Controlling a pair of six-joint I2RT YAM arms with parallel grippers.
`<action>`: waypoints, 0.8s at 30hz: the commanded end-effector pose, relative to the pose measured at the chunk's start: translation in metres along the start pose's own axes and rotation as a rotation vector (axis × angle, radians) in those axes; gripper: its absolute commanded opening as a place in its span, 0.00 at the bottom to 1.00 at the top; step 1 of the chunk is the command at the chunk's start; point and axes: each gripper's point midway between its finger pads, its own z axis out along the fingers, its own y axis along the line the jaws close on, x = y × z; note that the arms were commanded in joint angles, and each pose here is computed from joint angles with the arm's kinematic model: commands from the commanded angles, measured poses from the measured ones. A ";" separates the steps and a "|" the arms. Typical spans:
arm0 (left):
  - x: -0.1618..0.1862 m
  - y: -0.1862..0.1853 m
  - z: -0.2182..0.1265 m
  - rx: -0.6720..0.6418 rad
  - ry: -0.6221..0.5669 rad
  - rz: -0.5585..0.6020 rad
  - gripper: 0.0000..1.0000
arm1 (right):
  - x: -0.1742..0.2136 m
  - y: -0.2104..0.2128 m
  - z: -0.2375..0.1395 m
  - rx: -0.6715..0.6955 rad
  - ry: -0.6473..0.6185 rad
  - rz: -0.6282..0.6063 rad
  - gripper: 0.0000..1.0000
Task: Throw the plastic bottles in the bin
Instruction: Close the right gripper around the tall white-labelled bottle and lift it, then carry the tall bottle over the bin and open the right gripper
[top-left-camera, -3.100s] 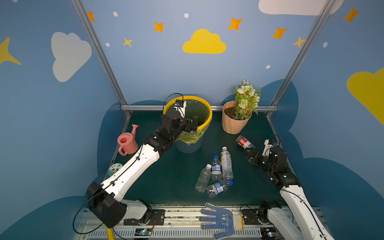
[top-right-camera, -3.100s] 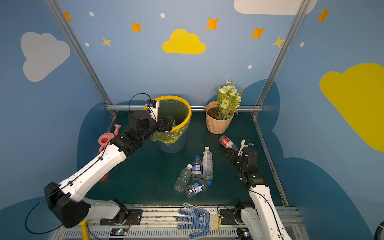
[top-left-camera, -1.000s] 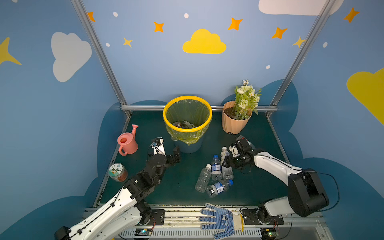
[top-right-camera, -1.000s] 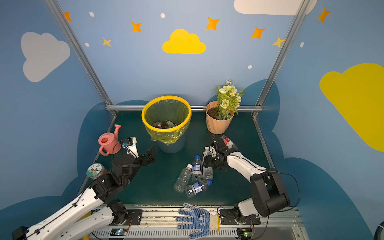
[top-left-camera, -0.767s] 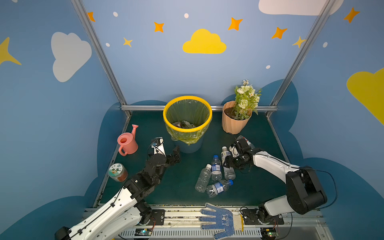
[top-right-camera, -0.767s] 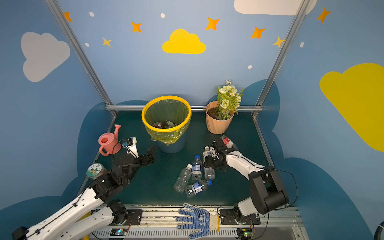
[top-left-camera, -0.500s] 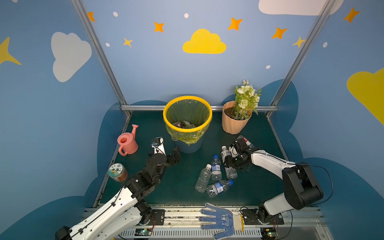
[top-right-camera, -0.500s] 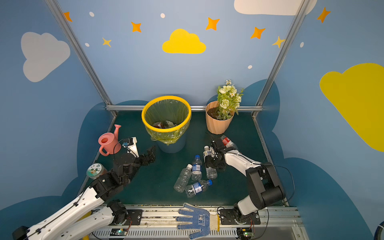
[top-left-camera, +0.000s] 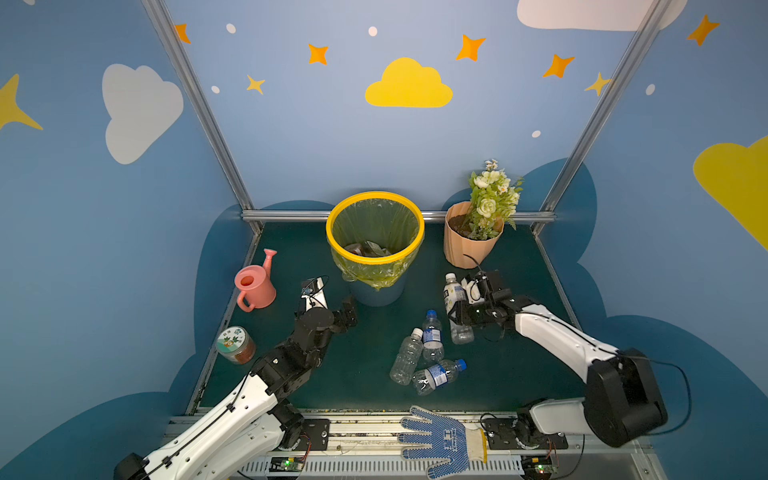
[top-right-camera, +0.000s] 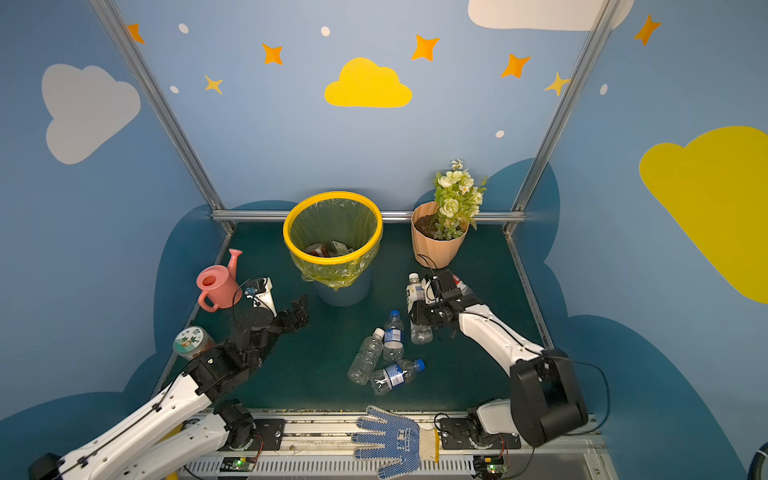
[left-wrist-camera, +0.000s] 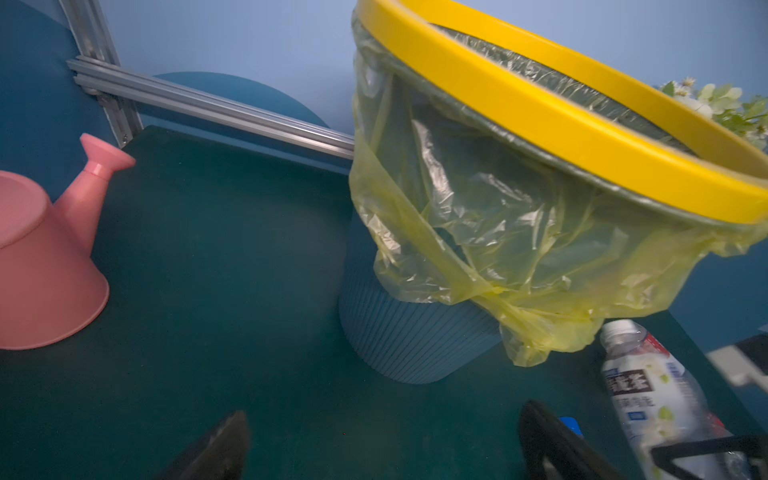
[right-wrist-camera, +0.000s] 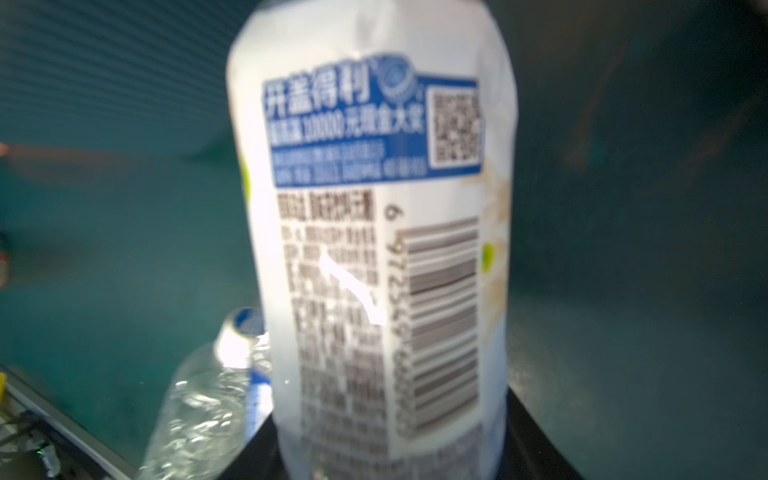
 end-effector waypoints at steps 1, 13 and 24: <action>0.010 0.017 0.004 -0.070 0.023 -0.025 1.00 | -0.038 0.012 -0.038 -0.035 -0.183 -0.026 0.55; 0.055 0.054 0.023 -0.206 0.148 -0.087 1.00 | -0.145 0.073 -0.243 -0.186 -0.846 -0.158 0.55; 0.068 0.058 0.028 -0.222 0.205 -0.109 1.00 | -0.231 0.184 -0.283 -0.655 -0.946 -0.196 0.57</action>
